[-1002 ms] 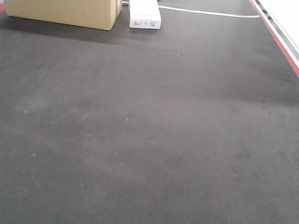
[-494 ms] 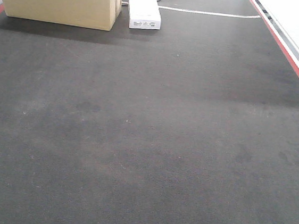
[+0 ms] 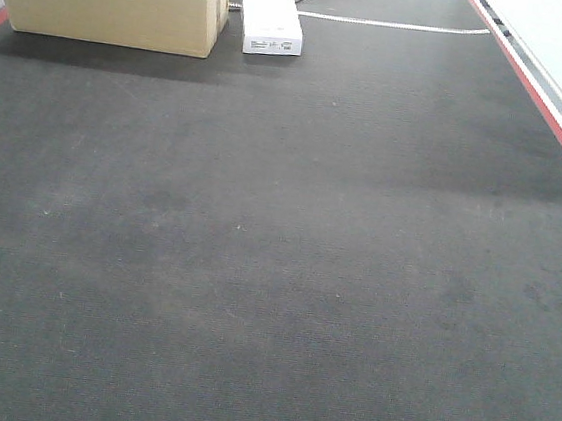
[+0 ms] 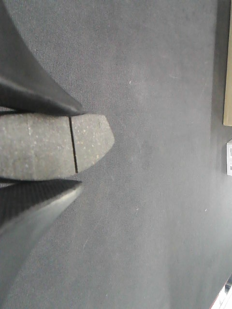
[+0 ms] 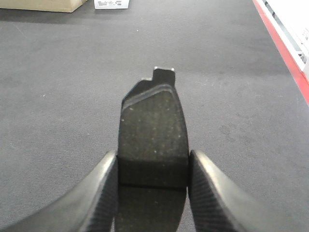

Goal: Move and align brake pads A on conveyor
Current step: 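Position the base over the black conveyor belt holding both pads, then lower the left gripper with its brake pad onto the belt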

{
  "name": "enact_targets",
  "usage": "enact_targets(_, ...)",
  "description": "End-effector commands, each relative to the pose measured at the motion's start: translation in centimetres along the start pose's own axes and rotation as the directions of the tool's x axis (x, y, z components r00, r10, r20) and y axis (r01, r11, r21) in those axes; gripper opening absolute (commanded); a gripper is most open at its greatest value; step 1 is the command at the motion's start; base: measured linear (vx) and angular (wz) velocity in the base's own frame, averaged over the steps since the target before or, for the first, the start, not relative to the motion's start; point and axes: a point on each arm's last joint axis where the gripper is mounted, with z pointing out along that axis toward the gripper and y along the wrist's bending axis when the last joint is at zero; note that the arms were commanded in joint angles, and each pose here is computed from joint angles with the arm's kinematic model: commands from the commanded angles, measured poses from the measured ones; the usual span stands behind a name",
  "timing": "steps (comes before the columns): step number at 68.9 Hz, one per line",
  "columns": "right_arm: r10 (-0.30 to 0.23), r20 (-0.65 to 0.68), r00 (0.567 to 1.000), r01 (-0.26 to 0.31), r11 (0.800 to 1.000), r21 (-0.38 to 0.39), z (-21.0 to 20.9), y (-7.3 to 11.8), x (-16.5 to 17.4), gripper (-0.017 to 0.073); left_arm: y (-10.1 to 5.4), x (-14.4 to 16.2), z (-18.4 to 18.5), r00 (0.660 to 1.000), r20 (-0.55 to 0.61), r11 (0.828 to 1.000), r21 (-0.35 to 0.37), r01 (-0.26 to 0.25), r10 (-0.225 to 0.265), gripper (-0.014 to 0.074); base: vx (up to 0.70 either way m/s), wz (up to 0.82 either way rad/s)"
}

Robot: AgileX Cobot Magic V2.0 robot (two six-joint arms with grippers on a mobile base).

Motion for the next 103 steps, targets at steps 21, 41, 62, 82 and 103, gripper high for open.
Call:
enact_targets(21, -0.006, 0.116, 0.993, 0.005, 1.0, 0.01, -0.4, -0.1, -1.7, -0.0007, -0.1, -1.8, -0.4, 0.992, 0.128, 1.0, 0.009, 0.018, -0.019, -0.0006, 0.0, 0.0)
enact_targets(41, -0.006, 0.116, 0.993, 0.005, 1.0, 0.01, -0.4, -0.1, -1.7, -0.0007, 0.0, -2.6, 0.4, 0.984, 0.179, 1.0, 0.001, 0.022, -0.022, -0.0003, 0.0, 0.0)
enact_targets(62, -0.006, 0.116, 0.993, 0.005, 1.0, 0.01, -0.4, -0.1, -1.7, -0.0007, 0.4, -3.0, 4.1, 0.992, 0.122, 0.999, -0.026, 0.034, -0.03, 0.0001, 0.0, 0.0)
enact_targets(82, -0.006, 0.116, 0.993, 0.005, 1.0, 0.01, -0.4, -0.1, -1.7, -0.0007, 0.7, -3.3, 6.7, 0.99, 0.136, 0.998, -0.047, 0.038, -0.031, 0.0004, 0.0, 0.0)
enact_targets(103, -0.006, 0.116, 0.993, 0.005, 1.0, 0.01, -0.4, -0.1, -1.7, -0.0007, 1.1, -3.1, 9.5, 0.992, 0.124, 0.997, -0.07, 0.039, -0.031, 0.0004, 0.0, 0.0)
